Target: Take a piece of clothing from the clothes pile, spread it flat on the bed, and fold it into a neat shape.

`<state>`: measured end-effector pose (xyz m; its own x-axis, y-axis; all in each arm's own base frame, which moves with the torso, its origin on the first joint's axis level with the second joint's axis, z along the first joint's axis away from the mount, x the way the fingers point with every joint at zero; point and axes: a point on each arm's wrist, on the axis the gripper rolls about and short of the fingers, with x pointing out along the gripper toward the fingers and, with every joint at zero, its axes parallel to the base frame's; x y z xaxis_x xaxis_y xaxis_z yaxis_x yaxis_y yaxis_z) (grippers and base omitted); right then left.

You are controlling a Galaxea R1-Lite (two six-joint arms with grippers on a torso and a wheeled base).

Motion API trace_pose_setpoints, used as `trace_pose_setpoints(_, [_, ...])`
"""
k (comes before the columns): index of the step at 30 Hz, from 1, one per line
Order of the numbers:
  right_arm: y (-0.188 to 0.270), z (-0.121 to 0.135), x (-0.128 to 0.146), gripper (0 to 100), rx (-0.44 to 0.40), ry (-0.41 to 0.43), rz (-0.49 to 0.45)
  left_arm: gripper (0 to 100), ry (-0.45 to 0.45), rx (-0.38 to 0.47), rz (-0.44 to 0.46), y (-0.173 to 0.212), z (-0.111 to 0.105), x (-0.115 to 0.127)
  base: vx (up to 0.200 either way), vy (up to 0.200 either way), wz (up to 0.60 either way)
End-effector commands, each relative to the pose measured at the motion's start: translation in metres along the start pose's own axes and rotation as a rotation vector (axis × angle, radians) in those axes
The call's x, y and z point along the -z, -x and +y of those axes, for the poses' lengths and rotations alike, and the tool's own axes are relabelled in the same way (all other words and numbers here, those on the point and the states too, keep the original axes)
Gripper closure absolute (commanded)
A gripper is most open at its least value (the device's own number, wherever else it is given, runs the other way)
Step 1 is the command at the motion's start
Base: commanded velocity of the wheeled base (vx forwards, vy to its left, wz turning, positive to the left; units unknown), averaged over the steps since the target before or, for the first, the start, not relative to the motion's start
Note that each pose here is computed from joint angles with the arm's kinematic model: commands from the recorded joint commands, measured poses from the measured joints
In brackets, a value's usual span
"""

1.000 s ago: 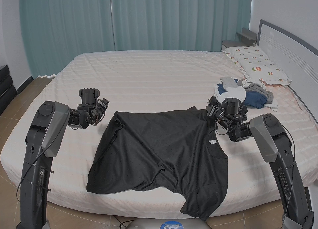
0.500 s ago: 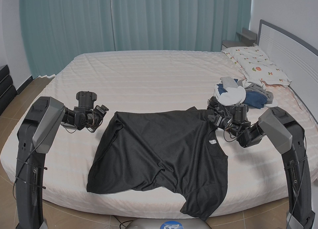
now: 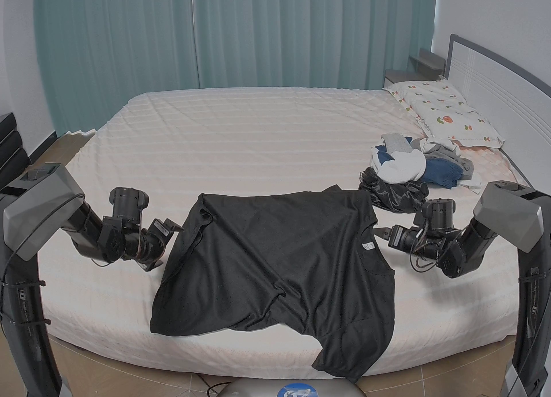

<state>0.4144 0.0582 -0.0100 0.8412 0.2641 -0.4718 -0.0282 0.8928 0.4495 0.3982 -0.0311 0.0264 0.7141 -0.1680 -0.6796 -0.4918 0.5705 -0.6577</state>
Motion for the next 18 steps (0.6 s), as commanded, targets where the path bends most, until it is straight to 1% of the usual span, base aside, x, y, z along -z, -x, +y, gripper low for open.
trace_pose_setpoints(1, [0.054,0.003,0.017,0,-0.043,-0.039,0.082,0,-0.015,0.071,0.011,0.060,0.018,0.026,0.000,0.000,0.00])
trace_pose_setpoints(6, [0.077,0.007,0.030,0,-0.040,-0.109,0.108,0,-0.021,0.085,0.009,0.069,0.036,0.042,0.000,0.000,0.00])
trace_pose_setpoints(8, [0.084,0.006,0.036,0,-0.037,-0.117,0.112,0,-0.031,0.092,0.013,0.069,0.040,0.048,0.000,0.000,0.00])
trace_pose_setpoints(12, [0.094,0.001,0.050,0,-0.030,-0.119,0.126,0,-0.036,0.083,0.022,0.073,0.050,0.056,-0.200,0.000,0.00])
trace_pose_setpoints(14, [0.097,0.001,0.053,0,-0.030,-0.121,0.129,0,-0.040,0.079,0.028,0.073,0.051,0.058,-0.200,0.000,0.00])
trace_pose_setpoints(17, [0.104,-0.001,0.058,0,-0.029,-0.119,0.130,0,-0.048,0.059,0.042,0.073,0.056,0.062,0.000,0.000,0.00])
trace_pose_setpoints(18, [0.105,-0.001,0.058,0,-0.027,-0.121,0.131,0,-0.071,0.050,0.049,0.074,0.058,0.064,0.000,0.000,0.00])
